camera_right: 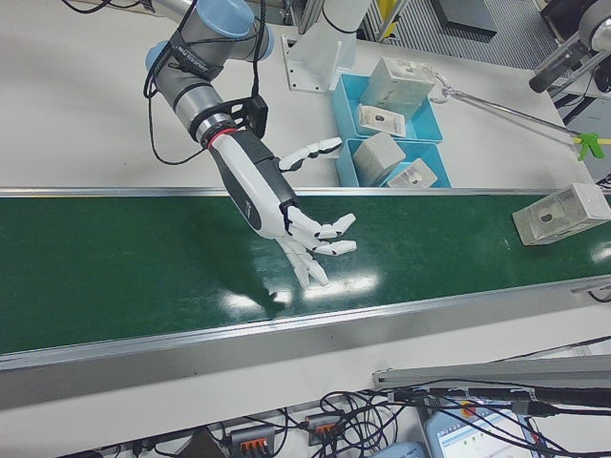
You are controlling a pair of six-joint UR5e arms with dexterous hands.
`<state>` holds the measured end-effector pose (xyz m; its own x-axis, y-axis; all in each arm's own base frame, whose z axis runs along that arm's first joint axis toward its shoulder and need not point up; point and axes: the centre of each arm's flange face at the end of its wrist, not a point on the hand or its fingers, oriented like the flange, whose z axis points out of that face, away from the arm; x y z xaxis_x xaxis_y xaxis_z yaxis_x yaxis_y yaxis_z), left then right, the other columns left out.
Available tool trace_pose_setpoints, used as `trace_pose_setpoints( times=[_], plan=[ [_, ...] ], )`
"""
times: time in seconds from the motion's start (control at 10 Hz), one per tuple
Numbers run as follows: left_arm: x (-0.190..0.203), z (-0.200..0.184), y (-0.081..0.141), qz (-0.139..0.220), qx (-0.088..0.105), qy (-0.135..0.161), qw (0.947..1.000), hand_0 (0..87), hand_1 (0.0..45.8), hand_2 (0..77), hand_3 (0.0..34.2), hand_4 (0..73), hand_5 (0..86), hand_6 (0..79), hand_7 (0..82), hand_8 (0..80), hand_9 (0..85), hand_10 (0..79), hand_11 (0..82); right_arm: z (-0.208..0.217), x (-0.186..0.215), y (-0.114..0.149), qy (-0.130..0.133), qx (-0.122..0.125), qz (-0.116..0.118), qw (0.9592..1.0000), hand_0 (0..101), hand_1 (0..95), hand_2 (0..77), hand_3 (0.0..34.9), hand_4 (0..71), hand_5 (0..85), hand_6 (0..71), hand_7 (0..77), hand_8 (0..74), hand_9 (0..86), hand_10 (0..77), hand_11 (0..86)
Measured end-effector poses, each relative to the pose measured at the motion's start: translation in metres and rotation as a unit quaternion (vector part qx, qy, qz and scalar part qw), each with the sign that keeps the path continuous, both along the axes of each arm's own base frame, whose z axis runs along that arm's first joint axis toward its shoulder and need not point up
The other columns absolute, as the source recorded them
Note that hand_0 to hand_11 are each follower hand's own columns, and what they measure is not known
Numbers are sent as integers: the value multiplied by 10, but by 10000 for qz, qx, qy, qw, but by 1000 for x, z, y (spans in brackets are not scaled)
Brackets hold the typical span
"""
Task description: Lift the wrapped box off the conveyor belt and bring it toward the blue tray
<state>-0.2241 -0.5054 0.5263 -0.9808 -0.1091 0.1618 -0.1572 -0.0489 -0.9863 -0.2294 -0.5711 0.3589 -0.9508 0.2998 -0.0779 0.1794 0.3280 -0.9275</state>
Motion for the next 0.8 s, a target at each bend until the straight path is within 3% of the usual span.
trace_pose_setpoints(
  times=[0.6,0.7,0.8],
  plan=[
    [0,0,0,0,1,0,10000,0,0,5,0,0,11,5,5,0,0,5,0,0,-3,1,19,3,-19,10000,470,109,114,154,125,387,49,262,5,71,0,16],
    [0,0,0,0,0,0,10000,0,0,5,0,0,11,5,5,0,0,5,0,1,-9,3,41,-7,-65,10000,480,175,164,161,142,387,44,262,5,71,0,16],
    [0,0,0,0,0,0,10000,0,0,5,0,0,11,0,0,0,0,5,0,2,-17,7,70,-24,-139,9999,480,175,164,161,142,387,44,262,5,71,0,16]
  ],
)
